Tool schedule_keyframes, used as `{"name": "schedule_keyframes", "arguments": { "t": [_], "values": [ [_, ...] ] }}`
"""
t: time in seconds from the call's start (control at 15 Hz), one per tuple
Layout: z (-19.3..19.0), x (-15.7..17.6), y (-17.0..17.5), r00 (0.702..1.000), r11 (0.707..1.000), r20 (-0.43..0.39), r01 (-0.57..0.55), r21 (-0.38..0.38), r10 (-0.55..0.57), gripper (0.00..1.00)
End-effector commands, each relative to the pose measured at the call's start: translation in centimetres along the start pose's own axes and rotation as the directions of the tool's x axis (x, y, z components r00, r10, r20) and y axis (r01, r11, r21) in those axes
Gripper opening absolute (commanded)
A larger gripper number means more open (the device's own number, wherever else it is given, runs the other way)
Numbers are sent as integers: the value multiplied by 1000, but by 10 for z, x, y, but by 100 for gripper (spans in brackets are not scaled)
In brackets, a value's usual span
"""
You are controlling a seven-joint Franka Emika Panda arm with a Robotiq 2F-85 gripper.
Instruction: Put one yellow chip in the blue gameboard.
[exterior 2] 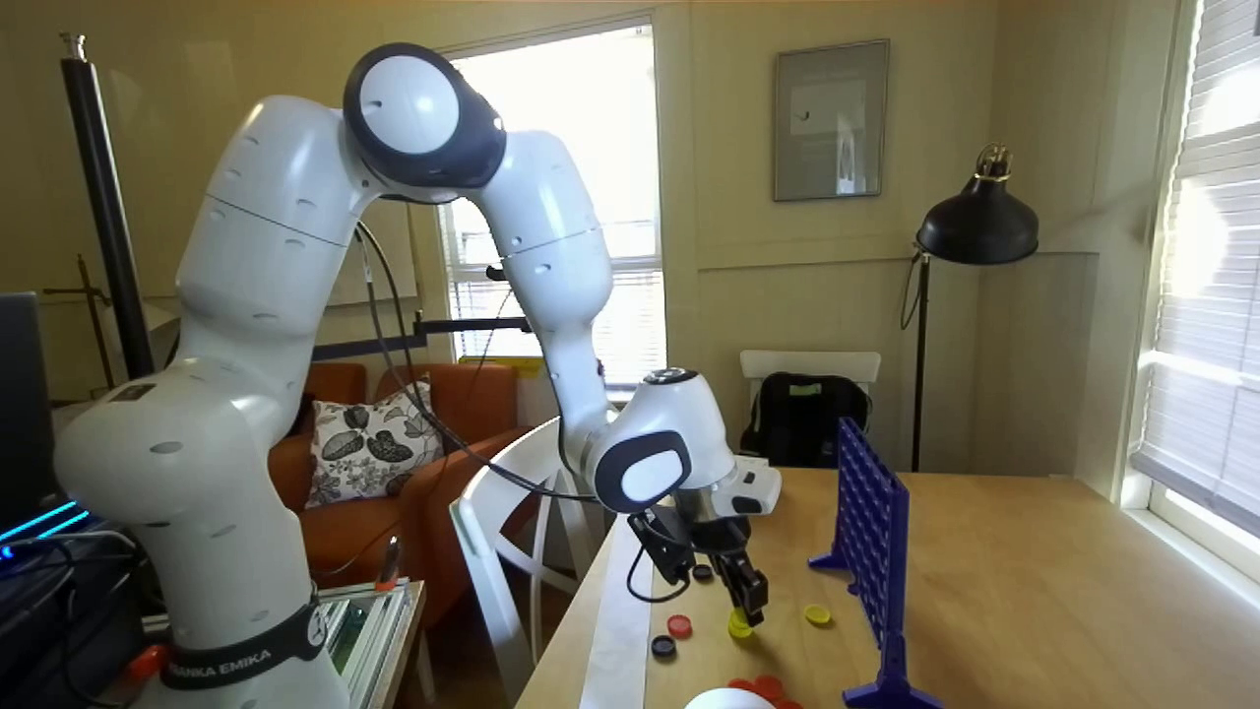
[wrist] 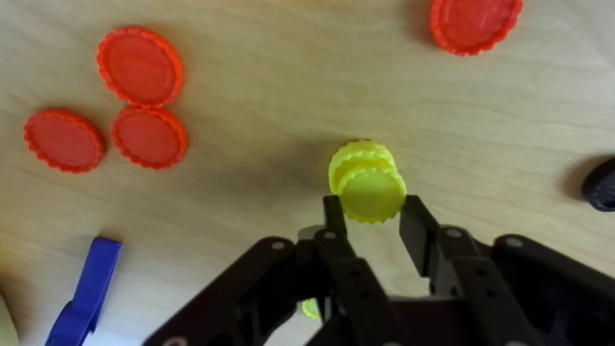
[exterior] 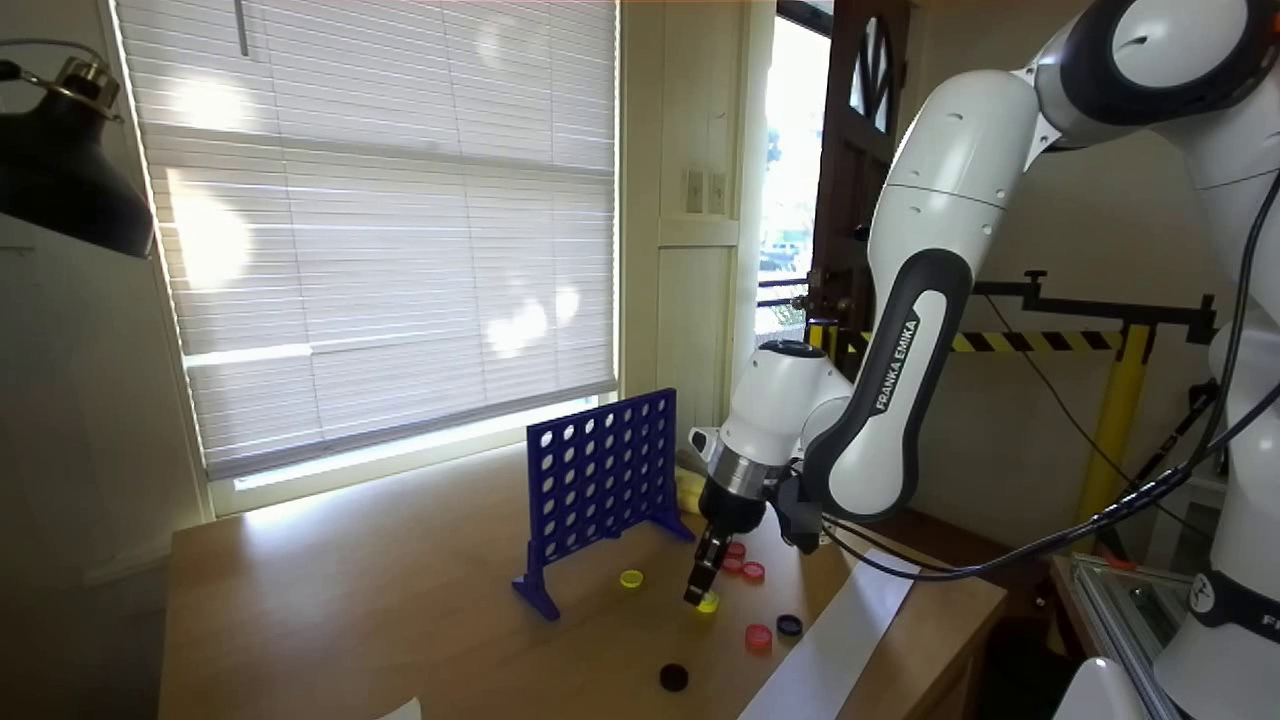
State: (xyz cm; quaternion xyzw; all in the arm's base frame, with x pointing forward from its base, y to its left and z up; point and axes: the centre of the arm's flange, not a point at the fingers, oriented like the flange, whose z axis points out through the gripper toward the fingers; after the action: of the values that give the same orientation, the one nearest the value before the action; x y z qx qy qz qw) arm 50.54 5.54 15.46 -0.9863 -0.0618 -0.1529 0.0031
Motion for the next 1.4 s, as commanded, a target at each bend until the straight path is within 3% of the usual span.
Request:
{"name": "schedule_keyframes", "arguments": {
  "t": [0.0, 1.33],
  "values": [
    [1, 1, 0, 1000, 1000, -12, 16, -2, -16, 10],
    [-4, -4, 1, 999, 999, -13, 41, -7, -41, 10]
  ]
}}
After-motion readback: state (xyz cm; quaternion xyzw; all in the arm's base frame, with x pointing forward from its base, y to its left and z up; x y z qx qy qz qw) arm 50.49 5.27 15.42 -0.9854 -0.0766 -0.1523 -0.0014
